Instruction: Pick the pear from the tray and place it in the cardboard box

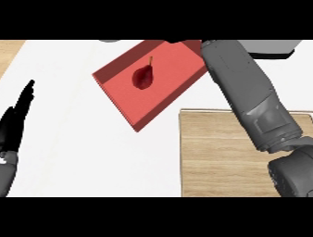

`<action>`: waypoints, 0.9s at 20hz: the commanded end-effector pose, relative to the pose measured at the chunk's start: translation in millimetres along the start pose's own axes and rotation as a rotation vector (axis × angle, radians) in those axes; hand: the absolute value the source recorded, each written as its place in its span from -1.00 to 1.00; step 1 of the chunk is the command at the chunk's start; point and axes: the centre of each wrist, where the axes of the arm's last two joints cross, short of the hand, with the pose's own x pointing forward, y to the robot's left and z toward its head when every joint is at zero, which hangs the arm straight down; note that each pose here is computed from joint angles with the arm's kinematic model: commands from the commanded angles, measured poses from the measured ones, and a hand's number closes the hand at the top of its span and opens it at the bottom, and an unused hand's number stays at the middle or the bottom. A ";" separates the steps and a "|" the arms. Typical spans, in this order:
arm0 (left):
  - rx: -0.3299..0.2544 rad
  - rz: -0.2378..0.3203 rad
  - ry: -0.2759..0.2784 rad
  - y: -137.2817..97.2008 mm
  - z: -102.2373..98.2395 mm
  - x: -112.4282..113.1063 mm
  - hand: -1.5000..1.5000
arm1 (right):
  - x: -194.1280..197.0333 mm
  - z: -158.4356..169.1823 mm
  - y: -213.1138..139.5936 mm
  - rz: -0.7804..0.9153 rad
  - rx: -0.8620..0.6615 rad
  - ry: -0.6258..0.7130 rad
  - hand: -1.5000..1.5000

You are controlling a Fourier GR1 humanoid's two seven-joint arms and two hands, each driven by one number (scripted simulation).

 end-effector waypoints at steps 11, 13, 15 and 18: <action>0.022 0.001 0.057 15.3 6.6 -4.8 0.00 | -82.4 0.3 -151.9 -0.025 -0.072 0.046 -1.00; 0.027 -0.017 0.044 6.4 0.3 0.4 0.00 | -97.1 8.1 -161.8 -0.002 -0.064 0.058 -1.00; 0.033 0.001 0.038 1.4 6.4 -0.8 0.00 | -111.9 17.4 -167.9 0.004 -0.009 0.057 -1.00; 0.027 0.007 0.054 24.8 10.7 -16.7 0.00 | -117.6 23.1 -221.3 0.036 0.050 0.086 -1.00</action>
